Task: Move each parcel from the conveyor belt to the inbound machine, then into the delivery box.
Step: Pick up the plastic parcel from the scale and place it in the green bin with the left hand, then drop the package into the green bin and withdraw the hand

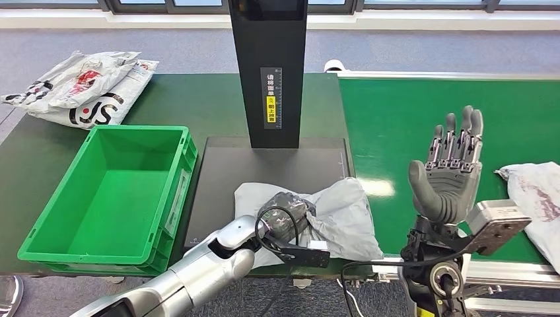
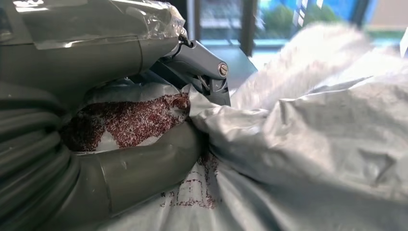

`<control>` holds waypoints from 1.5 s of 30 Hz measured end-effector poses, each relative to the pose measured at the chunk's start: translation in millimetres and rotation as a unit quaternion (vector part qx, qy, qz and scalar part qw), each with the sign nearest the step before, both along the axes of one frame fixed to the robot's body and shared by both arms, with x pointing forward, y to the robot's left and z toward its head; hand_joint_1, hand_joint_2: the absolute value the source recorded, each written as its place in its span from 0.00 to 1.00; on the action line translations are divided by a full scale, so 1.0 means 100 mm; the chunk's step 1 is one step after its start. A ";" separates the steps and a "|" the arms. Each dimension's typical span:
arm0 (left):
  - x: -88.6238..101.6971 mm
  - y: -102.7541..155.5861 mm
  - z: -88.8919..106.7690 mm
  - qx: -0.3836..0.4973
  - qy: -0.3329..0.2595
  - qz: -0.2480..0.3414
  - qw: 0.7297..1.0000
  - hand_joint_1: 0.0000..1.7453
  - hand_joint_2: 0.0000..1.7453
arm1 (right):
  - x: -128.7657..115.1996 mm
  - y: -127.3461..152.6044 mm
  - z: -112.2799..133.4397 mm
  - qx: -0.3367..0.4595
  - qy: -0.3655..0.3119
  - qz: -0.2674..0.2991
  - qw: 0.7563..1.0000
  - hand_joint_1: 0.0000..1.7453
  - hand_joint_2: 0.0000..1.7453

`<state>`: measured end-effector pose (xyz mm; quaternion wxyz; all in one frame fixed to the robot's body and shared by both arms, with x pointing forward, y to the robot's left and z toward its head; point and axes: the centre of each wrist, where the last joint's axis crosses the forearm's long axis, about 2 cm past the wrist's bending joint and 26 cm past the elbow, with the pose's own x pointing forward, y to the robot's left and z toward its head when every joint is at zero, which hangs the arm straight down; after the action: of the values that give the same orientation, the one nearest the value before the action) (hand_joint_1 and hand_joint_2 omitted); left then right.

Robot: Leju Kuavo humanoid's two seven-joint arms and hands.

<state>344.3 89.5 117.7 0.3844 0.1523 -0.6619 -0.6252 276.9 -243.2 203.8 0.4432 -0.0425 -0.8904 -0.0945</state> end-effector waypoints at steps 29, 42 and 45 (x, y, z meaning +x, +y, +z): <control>0.22 2.26 1.46 -0.019 -0.428 0.345 0.835 1.00 1.00 | -0.18 -0.24 -0.11 0.017 0.019 -0.066 0.997 0.00 1.00; -0.16 2.84 1.19 0.058 -0.422 0.424 0.799 1.00 1.00 | -0.21 -0.27 -0.15 0.022 0.027 -0.067 0.997 0.00 1.00; -0.32 2.94 1.03 0.086 -0.403 0.437 0.800 1.00 1.00 | -0.20 -0.27 -0.15 0.021 0.028 -0.064 0.997 0.00 1.00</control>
<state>312.0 383.9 220.6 0.3011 0.6957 -0.5639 -0.3276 256.5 -270.0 189.0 0.4614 -0.0926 -0.8712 -0.1399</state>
